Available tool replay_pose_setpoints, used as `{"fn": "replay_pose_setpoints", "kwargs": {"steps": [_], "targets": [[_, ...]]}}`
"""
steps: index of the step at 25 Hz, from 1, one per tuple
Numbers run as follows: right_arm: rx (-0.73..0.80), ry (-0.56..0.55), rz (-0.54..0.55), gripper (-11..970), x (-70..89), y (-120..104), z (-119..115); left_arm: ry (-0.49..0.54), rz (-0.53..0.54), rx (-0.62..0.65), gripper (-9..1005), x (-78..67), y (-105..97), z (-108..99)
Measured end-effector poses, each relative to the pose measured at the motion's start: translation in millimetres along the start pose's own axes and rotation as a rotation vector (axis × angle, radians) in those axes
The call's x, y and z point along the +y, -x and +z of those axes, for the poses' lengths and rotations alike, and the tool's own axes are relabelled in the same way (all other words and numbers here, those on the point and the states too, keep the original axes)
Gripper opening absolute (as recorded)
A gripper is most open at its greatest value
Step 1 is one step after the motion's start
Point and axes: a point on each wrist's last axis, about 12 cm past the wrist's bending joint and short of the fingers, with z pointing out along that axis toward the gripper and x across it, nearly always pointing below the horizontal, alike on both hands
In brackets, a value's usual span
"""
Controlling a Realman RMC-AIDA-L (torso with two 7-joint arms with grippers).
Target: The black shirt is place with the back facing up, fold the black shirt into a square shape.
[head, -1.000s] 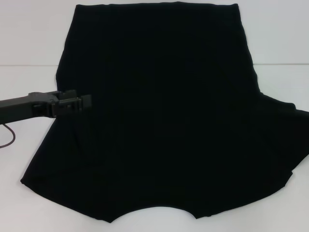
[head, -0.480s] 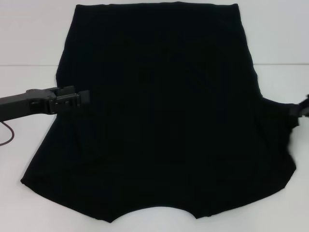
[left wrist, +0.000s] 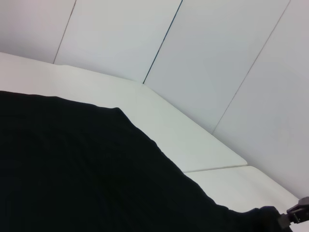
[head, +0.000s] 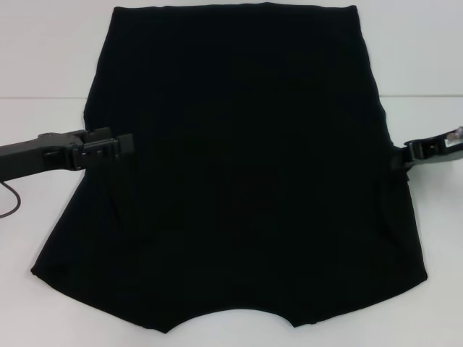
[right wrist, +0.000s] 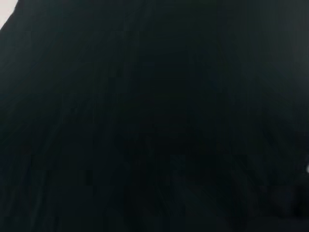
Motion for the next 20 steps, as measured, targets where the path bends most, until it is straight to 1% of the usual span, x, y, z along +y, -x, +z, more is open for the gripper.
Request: {"fn": "replay_pose_setpoints", "kwargs": {"steps": [6,12,15,20], "targets": [[0.003,-0.025,-0.133,7,15.2,15,0,-0.001,-0.002,-0.009,660,-0.2,1,0],[0.077,-0.044,-0.269,9,30.3,12,11,0.008,-0.009,-0.029,660,1.2,1,-3],[0.117,-0.081,-0.334,10,35.5,11,15,0.011,-0.011,-0.033,660,1.8,1,-4],[0.161,-0.174,-0.456,13,46.4,14,18,0.012,-0.010,-0.033,660,2.0,1,-5]]}}
